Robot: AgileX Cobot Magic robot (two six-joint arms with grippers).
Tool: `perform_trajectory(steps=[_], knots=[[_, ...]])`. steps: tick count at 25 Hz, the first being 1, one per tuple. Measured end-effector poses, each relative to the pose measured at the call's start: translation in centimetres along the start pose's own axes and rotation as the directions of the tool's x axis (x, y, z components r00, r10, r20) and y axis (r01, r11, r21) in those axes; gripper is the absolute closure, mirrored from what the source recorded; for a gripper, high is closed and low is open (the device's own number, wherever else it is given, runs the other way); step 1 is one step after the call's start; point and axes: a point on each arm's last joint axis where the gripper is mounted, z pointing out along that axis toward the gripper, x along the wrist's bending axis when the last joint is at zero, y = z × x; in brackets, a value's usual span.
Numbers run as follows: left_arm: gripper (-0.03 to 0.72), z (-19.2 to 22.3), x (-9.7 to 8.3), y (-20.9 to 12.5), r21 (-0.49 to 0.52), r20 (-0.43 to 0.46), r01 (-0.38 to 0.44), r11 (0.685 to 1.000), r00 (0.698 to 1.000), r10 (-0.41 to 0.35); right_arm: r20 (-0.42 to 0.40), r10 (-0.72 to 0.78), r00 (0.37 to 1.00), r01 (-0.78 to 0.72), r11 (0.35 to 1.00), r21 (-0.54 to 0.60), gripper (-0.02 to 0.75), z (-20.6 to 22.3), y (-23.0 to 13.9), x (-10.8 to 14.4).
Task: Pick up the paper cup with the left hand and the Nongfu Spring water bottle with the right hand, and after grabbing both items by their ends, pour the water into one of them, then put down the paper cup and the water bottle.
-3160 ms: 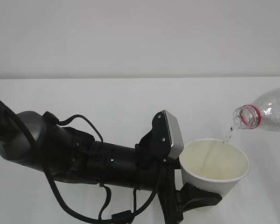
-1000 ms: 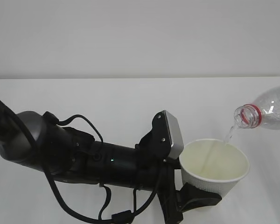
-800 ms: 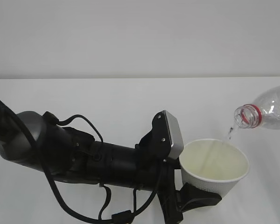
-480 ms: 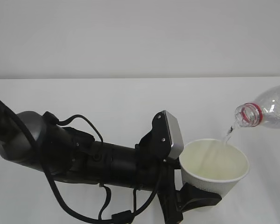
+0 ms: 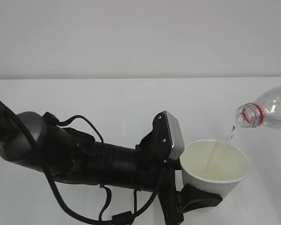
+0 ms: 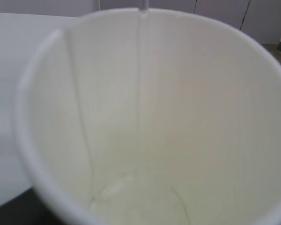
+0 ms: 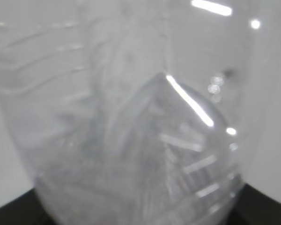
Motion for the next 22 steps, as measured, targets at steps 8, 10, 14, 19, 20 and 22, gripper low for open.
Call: perform_trajectory(steps=[8, 10, 14, 19, 20, 22], knots=[[0.177, 0.00, 0.00, 0.00, 0.000, 0.000, 0.000, 1.000, 1.000, 0.000, 0.000, -0.002, 1.000, 0.002, 1.000, 0.000, 0.286, 0.00, 0.00, 0.00], [0.177, 0.00, 0.00, 0.00, 0.000, 0.000, 0.000, 1.000, 1.000, 0.000, 0.000, -0.002, 1.000, 0.002, 1.000, 0.000, 0.286, 0.00, 0.00, 0.00], [0.177, 0.00, 0.00, 0.00, 0.000, 0.000, 0.000, 1.000, 1.000, 0.000, 0.000, -0.002, 1.000, 0.002, 1.000, 0.000, 0.286, 0.00, 0.00, 0.00], [0.178, 0.00, 0.00, 0.00, 0.000, 0.000, 0.000, 1.000, 1.000, 0.000, 0.000, -0.001, 1.000, 0.001, 1.000, 0.000, 0.286, 0.00, 0.00, 0.00], [0.178, 0.00, 0.00, 0.00, 0.000, 0.000, 0.000, 1.000, 1.000, 0.000, 0.000, -0.001, 1.000, 0.001, 1.000, 0.000, 0.286, 0.00, 0.00, 0.00], [0.178, 0.00, 0.00, 0.00, 0.000, 0.000, 0.000, 1.000, 1.000, 0.000, 0.002, -0.001, 1.000, 0.001, 1.000, 0.000, 0.286, 0.00, 0.00, -0.02]])
